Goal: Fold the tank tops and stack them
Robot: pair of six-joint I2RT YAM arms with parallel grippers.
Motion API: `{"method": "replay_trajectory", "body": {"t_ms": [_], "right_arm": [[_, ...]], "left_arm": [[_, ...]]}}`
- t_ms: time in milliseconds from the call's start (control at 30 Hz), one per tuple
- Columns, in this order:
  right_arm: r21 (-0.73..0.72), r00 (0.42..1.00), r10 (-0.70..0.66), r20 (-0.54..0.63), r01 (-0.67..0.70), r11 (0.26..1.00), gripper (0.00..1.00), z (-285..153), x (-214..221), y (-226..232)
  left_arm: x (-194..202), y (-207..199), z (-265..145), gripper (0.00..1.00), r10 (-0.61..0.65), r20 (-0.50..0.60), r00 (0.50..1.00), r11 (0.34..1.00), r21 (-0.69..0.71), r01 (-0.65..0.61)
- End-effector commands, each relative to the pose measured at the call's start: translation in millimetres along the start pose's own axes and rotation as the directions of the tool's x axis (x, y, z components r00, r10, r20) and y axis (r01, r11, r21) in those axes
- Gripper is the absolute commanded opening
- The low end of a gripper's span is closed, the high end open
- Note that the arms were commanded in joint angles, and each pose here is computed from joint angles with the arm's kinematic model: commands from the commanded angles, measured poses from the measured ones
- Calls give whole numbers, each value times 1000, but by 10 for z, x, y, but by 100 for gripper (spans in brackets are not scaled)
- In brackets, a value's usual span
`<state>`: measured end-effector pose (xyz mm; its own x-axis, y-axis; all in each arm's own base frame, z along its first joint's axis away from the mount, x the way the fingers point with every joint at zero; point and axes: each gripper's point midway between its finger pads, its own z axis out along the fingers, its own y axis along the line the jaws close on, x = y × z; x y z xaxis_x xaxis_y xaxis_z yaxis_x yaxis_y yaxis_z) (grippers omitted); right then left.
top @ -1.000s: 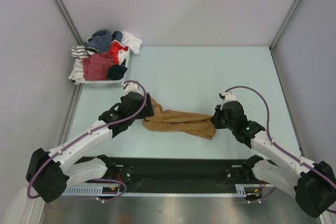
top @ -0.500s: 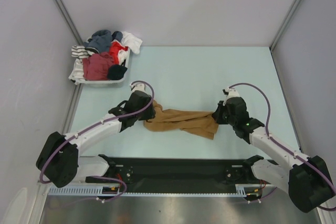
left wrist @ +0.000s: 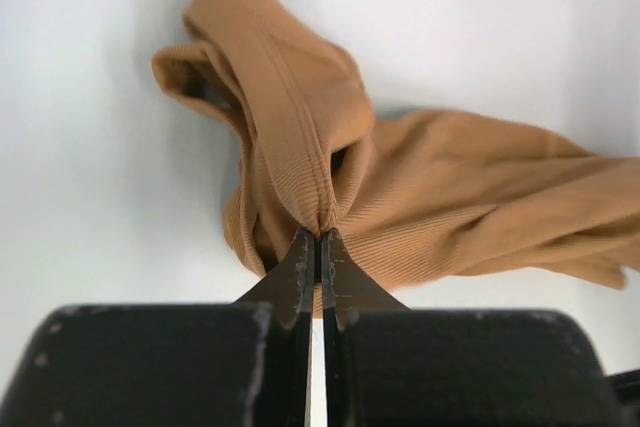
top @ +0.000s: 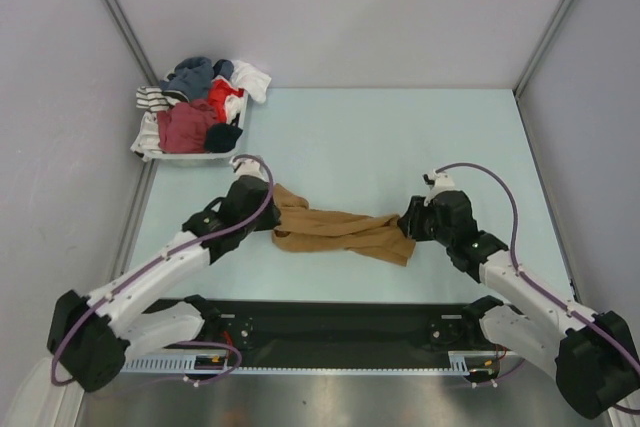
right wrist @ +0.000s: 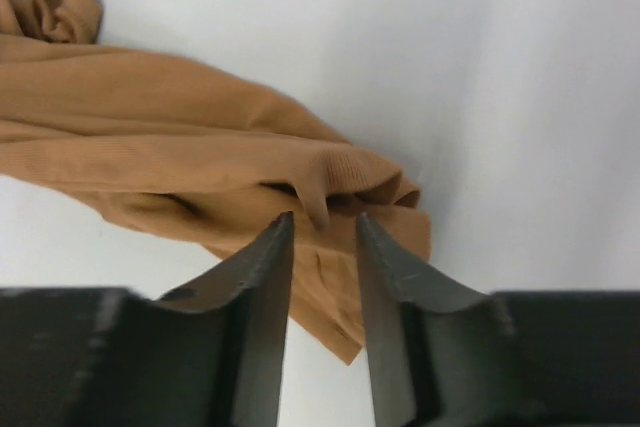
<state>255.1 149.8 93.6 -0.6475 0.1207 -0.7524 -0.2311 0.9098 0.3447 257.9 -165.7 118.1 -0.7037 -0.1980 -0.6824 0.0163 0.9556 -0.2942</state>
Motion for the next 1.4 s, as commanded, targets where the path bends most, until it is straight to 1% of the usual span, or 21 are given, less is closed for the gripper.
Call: {"method": "replay_trajectory", "body": {"t_ms": [0,100,200,267,367,500,667,733,767,800,833,867,900,933,1000,1033,1133,1267,1367], "right_arm": [[-64,998,-41,43,43,997,39,-64,-48,155],[-89,998,-58,31,60,994,38,-75,-27,236],[-109,998,-62,8,62,992,40,-87,17,304],[-114,998,-57,0,57,992,40,-93,40,318],[-132,998,-54,-13,52,990,42,-88,76,361],[-124,999,-48,-22,45,991,56,-51,45,372],[-107,1000,4,3,-3,994,59,38,-255,397],[-83,999,23,-49,-27,996,59,158,-230,359],[-83,999,36,-32,-39,996,59,184,-374,404],[-61,997,41,-68,-45,997,60,280,-316,366],[-51,997,41,-67,-45,998,60,324,-350,363],[-35,996,45,-79,-48,998,63,381,-344,336],[-29,996,52,-74,-54,998,64,427,-431,355],[0,991,56,-118,-57,998,65,549,-333,294],[22,988,69,-140,-67,998,66,662,-357,263],[45,979,78,-189,-70,997,67,774,-225,195],[75,968,101,-228,-86,993,66,935,-99,110],[100,964,121,-237,-99,990,66,1100,-25,23],[116,967,117,-228,-92,989,65,1200,-64,-10]], "left_arm": [[-256,-29,-355,0,-16,94,995,999,43,12],[-241,-29,-388,0,-15,88,996,999,52,10],[-128,2,-285,0,-3,33,999,1000,20,2],[-104,-17,-259,0,-8,15,1000,1000,21,8],[-144,-17,-224,0,-28,25,999,999,17,27],[-224,38,-195,0,-43,35,998,999,2,43],[-229,127,-166,1,-48,36,998,999,-16,48],[-206,135,-147,1,-52,35,998,999,-13,52],[-163,152,-132,1,-52,28,998,999,-13,52],[-151,152,-129,1,-56,29,998,998,-9,56],[-147,154,-120,1,-58,33,998,998,-5,58],[-117,174,-108,1,-58,31,998,998,-9,59],[-115,183,-103,1,-60,33,998,998,-11,60],[-105,192,-97,1,-60,34,998,998,-12,60],[-80,219,-89,1,-57,29,998,998,-21,58],[-73,229,-87,0,-56,28,998,998,-23,57],[-34,267,-88,0,-53,26,998,998,-28,54],[32,315,-73,1,-53,19,998,998,-36,54],[74,313,-61,0,-63,15,998,998,-25,64]]}}
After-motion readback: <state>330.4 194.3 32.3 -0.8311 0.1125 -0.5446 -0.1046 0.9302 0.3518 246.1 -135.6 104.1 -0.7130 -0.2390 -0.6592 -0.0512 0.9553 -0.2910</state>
